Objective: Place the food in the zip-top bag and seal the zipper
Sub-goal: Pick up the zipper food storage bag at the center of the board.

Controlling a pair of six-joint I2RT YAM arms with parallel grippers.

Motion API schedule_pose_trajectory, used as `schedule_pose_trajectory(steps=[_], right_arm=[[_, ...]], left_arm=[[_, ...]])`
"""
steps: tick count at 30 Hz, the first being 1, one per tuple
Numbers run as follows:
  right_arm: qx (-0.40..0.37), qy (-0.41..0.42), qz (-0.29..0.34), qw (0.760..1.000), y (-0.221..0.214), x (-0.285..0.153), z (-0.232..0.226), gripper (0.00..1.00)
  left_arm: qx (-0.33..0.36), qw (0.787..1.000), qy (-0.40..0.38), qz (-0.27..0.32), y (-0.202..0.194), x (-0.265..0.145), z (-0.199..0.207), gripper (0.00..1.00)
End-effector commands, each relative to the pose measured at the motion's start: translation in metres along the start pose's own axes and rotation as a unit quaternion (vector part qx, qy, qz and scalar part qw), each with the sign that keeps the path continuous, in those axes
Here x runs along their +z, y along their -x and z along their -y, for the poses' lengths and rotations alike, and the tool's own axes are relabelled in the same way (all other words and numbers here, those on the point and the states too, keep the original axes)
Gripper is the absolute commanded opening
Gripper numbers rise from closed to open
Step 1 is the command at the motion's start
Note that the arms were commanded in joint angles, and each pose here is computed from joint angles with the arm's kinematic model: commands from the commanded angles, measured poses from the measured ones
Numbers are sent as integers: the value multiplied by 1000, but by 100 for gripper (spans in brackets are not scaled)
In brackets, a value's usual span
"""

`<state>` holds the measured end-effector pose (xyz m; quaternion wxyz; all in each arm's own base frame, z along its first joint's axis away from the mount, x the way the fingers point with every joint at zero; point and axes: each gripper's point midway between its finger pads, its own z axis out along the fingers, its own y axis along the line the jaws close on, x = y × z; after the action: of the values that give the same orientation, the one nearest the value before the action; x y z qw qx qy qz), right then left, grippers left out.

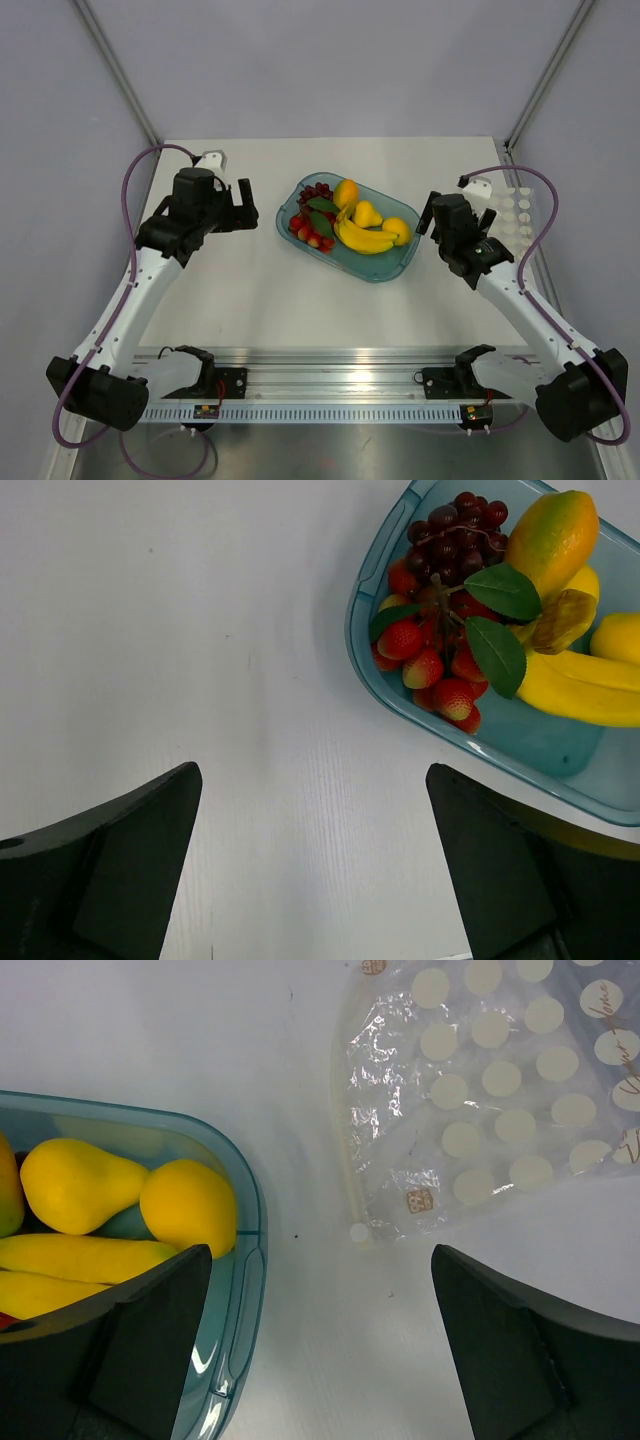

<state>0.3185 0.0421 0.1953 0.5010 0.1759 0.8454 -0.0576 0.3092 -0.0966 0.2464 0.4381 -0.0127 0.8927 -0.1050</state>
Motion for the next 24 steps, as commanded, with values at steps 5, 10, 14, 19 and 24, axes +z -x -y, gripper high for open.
schedule_pose_trajectory(steps=[5, 10, 14, 19, 24], right_arm=[[31, 21, 29, 999, 19, -8, -6, 99], [23, 12, 24, 999, 16, -7, -3, 99], [9, -9, 25, 1000, 15, -4, 4, 99], [-37, -61, 5, 997, 16, 14, 21, 99], [20, -56, -53, 997, 13, 53, 48, 99]], left_arm=[[-3, 1000, -16, 25, 12, -4, 6, 99], [-5, 999, -20, 26, 13, -4, 8, 99], [-5, 1000, -20, 22, 11, -4, 8, 99], [-5, 1000, -18, 19, 8, -3, 7, 99], [-9, 1000, -28, 10, 4, -2, 10, 99]])
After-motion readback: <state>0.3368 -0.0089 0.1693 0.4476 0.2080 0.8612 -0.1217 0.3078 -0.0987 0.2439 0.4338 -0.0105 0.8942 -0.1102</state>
